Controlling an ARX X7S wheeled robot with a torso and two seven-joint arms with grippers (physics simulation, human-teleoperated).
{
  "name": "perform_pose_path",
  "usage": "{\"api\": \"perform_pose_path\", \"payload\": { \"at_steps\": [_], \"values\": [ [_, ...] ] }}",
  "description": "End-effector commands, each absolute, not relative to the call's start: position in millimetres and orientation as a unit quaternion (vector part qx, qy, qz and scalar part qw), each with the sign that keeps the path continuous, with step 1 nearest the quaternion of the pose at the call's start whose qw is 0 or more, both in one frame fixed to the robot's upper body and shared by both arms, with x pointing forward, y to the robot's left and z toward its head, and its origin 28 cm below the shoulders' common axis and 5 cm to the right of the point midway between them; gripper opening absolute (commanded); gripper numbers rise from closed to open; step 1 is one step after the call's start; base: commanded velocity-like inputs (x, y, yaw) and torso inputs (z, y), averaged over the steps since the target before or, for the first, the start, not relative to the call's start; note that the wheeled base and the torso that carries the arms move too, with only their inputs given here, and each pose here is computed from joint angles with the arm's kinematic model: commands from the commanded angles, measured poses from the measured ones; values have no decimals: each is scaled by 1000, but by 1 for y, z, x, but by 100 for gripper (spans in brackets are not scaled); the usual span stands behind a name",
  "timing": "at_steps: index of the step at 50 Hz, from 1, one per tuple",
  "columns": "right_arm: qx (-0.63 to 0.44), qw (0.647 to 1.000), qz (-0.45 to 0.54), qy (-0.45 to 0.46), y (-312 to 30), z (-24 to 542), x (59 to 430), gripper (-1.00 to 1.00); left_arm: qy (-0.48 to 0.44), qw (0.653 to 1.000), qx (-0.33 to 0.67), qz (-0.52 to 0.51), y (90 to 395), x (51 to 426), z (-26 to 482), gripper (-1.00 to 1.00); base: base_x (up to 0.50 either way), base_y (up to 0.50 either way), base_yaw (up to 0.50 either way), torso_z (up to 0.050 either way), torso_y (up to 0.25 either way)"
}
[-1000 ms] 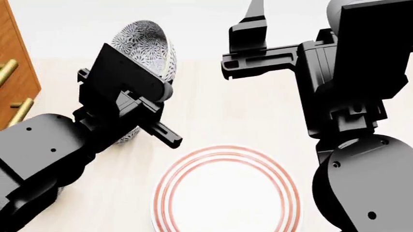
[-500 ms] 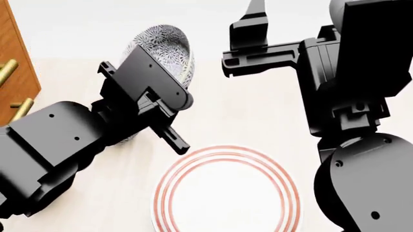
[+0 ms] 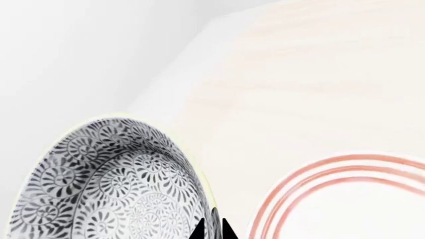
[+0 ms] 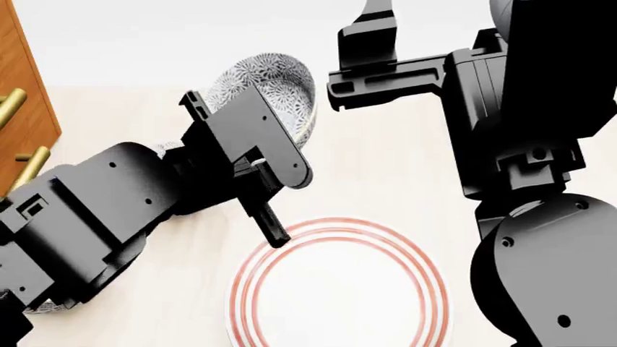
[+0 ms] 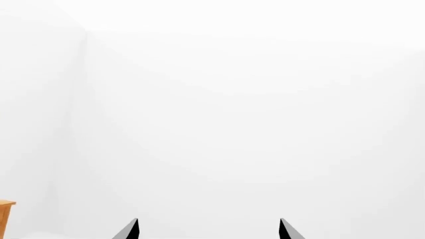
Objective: Put the bowl at the front on the plate.
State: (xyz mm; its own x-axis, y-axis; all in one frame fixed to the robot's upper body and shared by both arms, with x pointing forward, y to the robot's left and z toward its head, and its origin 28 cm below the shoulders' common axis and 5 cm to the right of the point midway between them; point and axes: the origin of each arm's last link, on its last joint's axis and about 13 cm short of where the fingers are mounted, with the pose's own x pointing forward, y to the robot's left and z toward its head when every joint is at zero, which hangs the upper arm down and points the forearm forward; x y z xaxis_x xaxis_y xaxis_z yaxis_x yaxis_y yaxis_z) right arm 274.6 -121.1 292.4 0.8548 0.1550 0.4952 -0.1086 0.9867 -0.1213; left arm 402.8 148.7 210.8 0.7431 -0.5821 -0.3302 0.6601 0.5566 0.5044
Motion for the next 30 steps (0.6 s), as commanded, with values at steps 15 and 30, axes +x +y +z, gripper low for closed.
{"api": "perform_pose_path", "payload": {
  "at_steps": [15, 30],
  "values": [
    [-45, 960, 71, -266, -121, 295, 273, 100, 65, 846, 361, -387, 139, 418, 208, -100, 0, 0, 0, 0, 1],
    [-42, 960, 69, -268, -122, 294, 273, 100, 70, 826, 359, -428, 132, 422, 206, -100, 0, 0, 0, 0, 1]
  ]
}}
